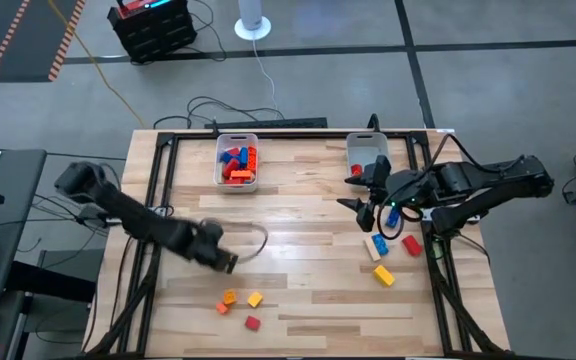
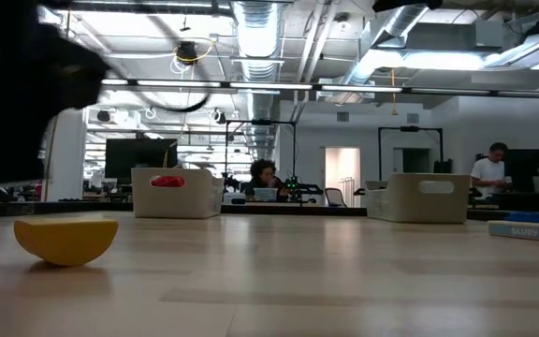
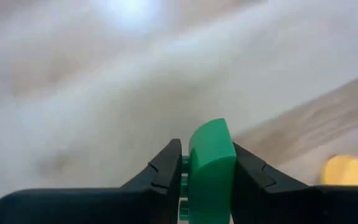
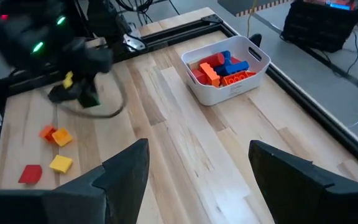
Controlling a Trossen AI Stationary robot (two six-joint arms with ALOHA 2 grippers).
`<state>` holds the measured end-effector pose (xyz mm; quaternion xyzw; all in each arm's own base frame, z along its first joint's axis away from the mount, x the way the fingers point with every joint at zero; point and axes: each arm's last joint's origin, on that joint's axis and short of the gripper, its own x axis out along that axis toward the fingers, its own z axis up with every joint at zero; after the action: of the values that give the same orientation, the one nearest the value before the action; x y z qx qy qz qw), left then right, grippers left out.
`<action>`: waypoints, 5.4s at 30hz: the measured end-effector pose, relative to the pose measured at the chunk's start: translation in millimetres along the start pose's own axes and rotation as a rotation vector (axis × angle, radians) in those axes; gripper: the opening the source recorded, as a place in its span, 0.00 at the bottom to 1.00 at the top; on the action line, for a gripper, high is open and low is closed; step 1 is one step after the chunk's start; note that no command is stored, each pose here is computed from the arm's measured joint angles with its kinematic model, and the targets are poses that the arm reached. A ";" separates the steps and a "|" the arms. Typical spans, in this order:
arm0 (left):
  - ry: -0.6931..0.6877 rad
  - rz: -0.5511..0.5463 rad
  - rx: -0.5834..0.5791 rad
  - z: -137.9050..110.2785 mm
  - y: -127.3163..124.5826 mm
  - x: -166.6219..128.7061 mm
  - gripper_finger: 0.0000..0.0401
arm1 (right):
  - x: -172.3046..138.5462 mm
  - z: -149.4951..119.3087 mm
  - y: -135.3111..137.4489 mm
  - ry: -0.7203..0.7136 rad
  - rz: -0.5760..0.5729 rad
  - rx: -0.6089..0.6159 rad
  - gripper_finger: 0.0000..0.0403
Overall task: Sort blocks by size
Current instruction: Put the green cuboid game piece into the white bin, then put the orange square game piece into the gray bin
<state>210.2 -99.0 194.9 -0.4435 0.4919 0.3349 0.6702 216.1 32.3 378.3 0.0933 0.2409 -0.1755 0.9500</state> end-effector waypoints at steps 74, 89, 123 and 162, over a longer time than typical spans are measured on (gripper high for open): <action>-0.497 -0.738 0.479 374.1 -187.6 80.9 0.56 | -11.4 -13.3 -21.5 0.111 -0.134 0.490 0.75; -0.290 -0.384 1.066 268.7 -191.8 -30.2 0.46 | -44.4 -28.3 5.8 0.245 0.156 0.372 0.75; 0.133 -0.160 0.563 -43.8 -61.1 -5.7 0.41 | -18.7 -31.4 -22.0 0.361 -0.018 -0.019 0.75; 0.167 -0.036 0.256 -102.1 -59.9 24.5 0.81 | -17.2 -27.7 -20.0 0.322 0.020 -0.118 0.75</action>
<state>233.4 -216.0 174.9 -0.3896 0.5766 0.2190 0.6839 182.6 26.1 360.9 0.0668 0.3991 -0.1345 0.9045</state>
